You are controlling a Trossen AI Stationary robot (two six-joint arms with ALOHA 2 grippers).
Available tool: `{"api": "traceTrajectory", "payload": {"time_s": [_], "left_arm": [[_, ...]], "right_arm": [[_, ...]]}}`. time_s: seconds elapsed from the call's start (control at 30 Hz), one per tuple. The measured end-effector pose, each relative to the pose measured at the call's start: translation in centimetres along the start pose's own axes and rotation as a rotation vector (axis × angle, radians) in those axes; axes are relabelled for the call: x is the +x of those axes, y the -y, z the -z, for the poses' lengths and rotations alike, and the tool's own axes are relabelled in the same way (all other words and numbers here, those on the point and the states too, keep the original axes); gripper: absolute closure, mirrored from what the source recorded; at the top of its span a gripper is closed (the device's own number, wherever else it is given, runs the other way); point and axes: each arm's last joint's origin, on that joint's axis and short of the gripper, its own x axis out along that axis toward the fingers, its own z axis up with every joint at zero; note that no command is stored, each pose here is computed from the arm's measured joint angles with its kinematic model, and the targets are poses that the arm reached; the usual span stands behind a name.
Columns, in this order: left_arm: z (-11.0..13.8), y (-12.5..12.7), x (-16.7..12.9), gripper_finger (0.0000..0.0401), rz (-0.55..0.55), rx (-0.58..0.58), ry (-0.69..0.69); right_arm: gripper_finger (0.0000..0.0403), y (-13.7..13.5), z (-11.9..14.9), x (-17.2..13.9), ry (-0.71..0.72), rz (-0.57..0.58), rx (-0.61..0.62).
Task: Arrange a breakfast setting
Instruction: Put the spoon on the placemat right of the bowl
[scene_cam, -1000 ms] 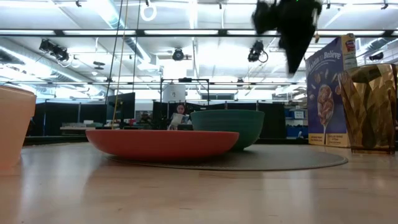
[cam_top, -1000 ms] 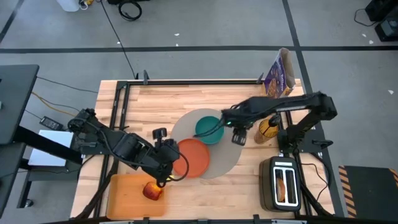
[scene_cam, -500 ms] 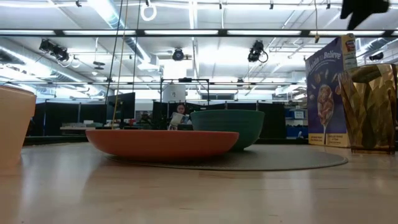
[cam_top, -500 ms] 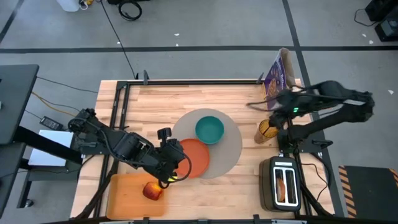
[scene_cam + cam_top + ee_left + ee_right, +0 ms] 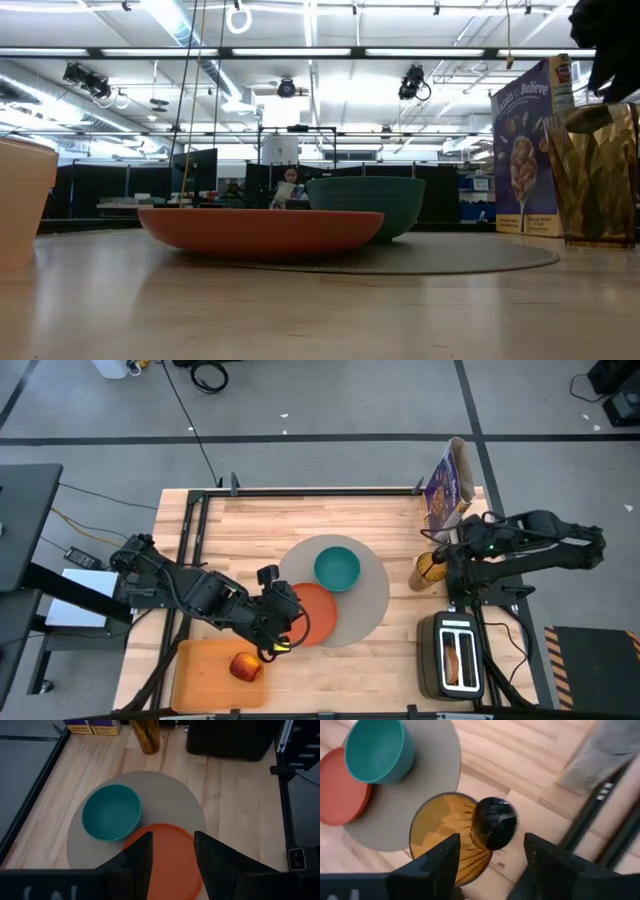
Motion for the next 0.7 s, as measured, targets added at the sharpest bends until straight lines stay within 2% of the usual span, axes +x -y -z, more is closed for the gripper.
{"api": "traceTrajectory", "payload": {"time_s": [0.23, 0.7], "left_arm": [[-0.4, -0.8, 0.5, 0.0251, -0.021, -0.02, 0.0], [-0.5, -1.0, 0.7, 0.0251, -0.034, -0.002, 0.001]], "right_arm": [[0.0198, -0.4, 0.4, 2.2, 0.026, -0.025, -0.069], [0.0298, -0.9, -0.4, 2.3, 0.182, -0.003, -0.137]]}}
